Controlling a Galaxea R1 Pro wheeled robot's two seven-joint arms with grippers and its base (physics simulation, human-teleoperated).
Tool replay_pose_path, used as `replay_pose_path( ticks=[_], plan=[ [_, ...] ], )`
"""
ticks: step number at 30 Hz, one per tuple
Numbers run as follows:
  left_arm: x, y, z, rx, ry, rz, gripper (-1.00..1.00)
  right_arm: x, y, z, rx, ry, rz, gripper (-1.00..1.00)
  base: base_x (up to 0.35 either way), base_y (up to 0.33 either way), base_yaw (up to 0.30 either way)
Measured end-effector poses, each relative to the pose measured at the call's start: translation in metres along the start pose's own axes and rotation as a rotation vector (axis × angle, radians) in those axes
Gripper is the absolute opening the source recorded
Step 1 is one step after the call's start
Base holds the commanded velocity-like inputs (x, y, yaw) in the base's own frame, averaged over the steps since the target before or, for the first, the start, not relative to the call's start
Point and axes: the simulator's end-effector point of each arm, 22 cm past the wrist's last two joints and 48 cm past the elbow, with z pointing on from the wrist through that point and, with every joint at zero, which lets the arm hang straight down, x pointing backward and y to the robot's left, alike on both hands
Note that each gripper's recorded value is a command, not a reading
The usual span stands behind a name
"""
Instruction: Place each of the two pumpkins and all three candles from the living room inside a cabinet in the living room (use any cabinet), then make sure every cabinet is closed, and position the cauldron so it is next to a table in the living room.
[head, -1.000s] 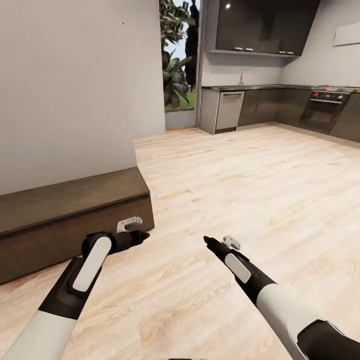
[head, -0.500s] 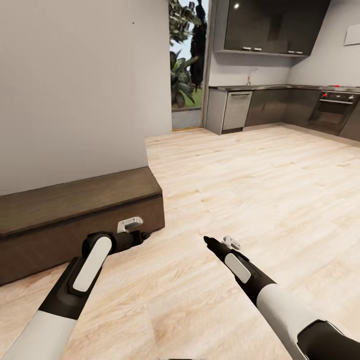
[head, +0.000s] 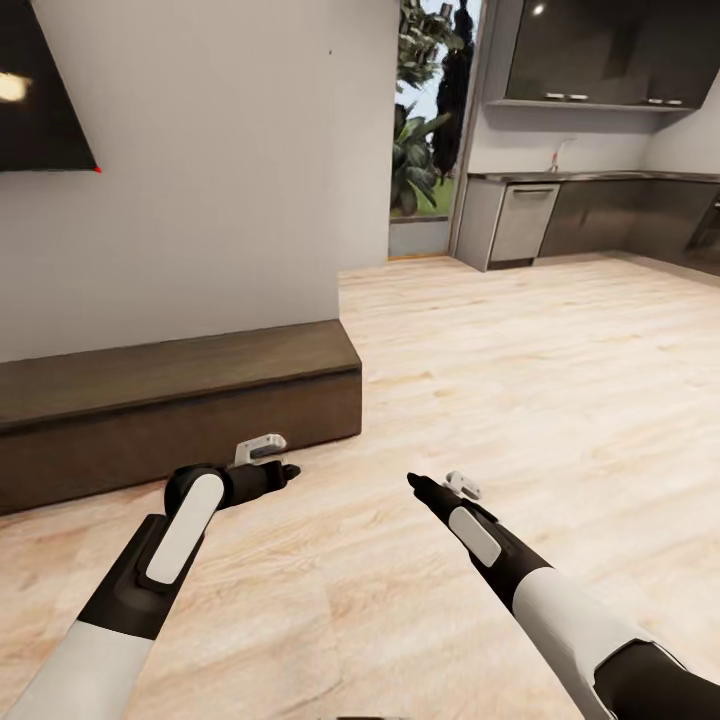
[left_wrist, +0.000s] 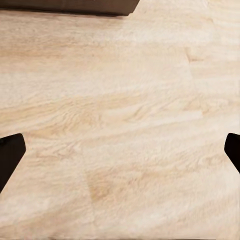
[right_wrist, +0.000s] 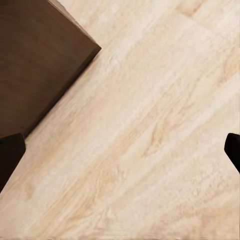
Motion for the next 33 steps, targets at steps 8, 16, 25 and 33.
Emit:
replay_pose_path(
  ticks=[8,16,25,33],
  plan=[
    [-0.0029,-0.0006,-0.0029,0.002,-0.007,-0.002,1.0,-0.0032,0.0023,-0.0019,-0.006,-0.005,-0.001,1.0,-0.024,-0.02,0.277],
    [-0.0061,-0.0005,-0.0058,0.003,-0.014,-0.005,1.0,-0.0057,0.0067,-0.0038,-0.017,-0.011,-0.003,1.0,0.012,0.056,0.276],
    [-0.0076,-0.0023,-0.0081,0.005,-0.019,-0.002,1.0,-0.0087,0.0082,-0.0056,-0.019,-0.016,-0.004,1.0,0.083,0.067,0.211],
    [-0.0072,-0.0029,-0.008,0.004,-0.018,0.001,1.0,-0.0093,0.0077,-0.0058,-0.019,-0.017,-0.004,1.0,0.002,0.001,0.01]
  ],
)
